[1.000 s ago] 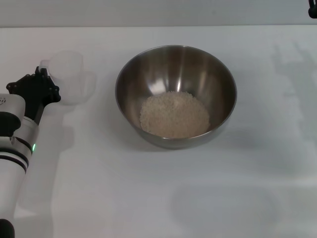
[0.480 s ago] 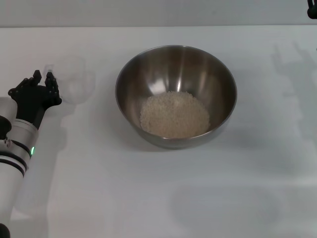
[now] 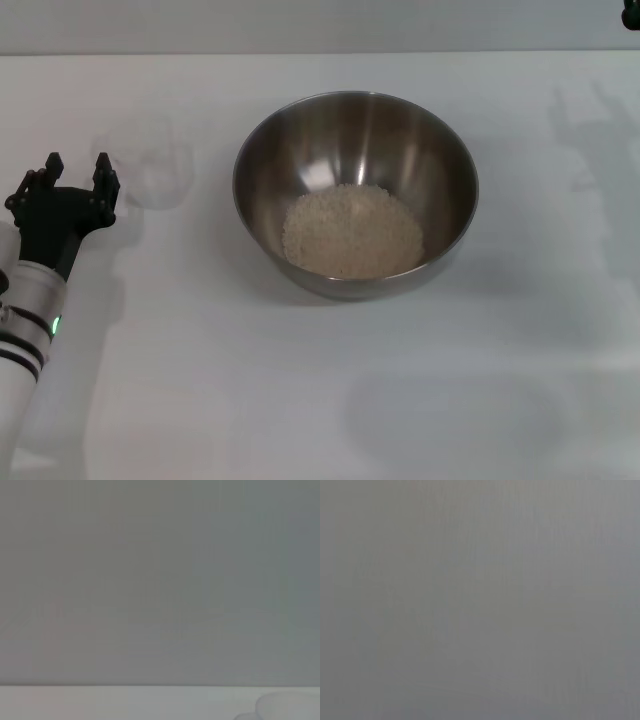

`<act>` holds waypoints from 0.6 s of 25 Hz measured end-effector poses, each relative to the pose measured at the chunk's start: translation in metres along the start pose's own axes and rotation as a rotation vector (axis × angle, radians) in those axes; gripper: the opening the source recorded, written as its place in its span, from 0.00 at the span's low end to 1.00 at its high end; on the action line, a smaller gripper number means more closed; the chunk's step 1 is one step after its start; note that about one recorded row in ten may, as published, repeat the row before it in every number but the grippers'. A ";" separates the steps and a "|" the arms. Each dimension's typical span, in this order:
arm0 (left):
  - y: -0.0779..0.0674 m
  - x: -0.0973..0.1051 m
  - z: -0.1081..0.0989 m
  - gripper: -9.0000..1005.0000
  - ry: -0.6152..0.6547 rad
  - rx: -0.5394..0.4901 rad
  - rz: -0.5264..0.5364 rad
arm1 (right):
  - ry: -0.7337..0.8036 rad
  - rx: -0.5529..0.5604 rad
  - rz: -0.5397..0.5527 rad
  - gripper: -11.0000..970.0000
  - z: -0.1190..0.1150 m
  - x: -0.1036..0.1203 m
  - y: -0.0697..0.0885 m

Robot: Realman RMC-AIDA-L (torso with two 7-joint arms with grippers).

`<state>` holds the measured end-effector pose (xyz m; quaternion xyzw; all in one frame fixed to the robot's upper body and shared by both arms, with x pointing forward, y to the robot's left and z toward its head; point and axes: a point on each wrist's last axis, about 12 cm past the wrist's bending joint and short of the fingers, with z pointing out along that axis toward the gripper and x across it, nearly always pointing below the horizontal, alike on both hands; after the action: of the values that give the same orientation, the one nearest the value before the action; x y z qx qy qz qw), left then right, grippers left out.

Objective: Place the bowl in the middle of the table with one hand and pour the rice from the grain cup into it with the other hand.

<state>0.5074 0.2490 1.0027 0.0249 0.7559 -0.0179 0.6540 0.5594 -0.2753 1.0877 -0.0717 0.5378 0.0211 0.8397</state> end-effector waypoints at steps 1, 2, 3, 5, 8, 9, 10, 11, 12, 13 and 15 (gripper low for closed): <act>0.001 0.001 -0.002 0.54 0.003 -0.004 -0.002 | 0.000 0.000 -0.001 0.55 0.000 0.000 0.000; 0.002 0.002 -0.004 0.55 0.004 -0.011 -0.005 | 0.000 0.001 -0.001 0.55 0.000 0.000 0.000; 0.002 0.002 -0.004 0.55 0.004 -0.011 -0.005 | 0.000 0.004 -0.003 0.55 0.000 0.000 -0.001; 0.004 0.005 -0.014 0.55 -0.015 -0.026 -0.013 | 0.002 0.008 -0.006 0.55 0.001 0.000 -0.001; 0.001 0.002 -0.028 0.55 -0.097 -0.010 0.009 | 0.006 0.017 -0.009 0.55 0.001 0.001 -0.004; 0.001 0.002 -0.031 0.55 -0.109 -0.005 0.013 | 0.006 0.020 -0.009 0.55 0.001 0.001 -0.004; 0.000 0.000 -0.035 0.55 -0.134 0.004 0.019 | 0.007 0.023 -0.009 0.55 0.001 0.001 -0.005; -0.001 -0.001 -0.039 0.55 -0.158 0.010 0.021 | 0.008 0.023 -0.009 0.55 0.001 0.001 -0.005; -0.001 -0.002 -0.045 0.55 -0.187 0.011 0.020 | 0.008 0.025 -0.008 0.55 0.000 0.002 -0.005; 0.001 -0.003 -0.051 0.55 -0.221 0.011 0.013 | 0.008 0.025 -0.008 0.55 0.000 0.002 -0.005; 0.005 -0.005 -0.062 0.55 -0.278 0.013 -0.003 | 0.011 0.030 -0.008 0.55 -0.002 0.002 -0.005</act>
<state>0.4474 0.2577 1.0161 0.0253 0.6577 -0.0271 0.7524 0.5586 -0.2810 1.0854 -0.0614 0.5423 0.0093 0.8379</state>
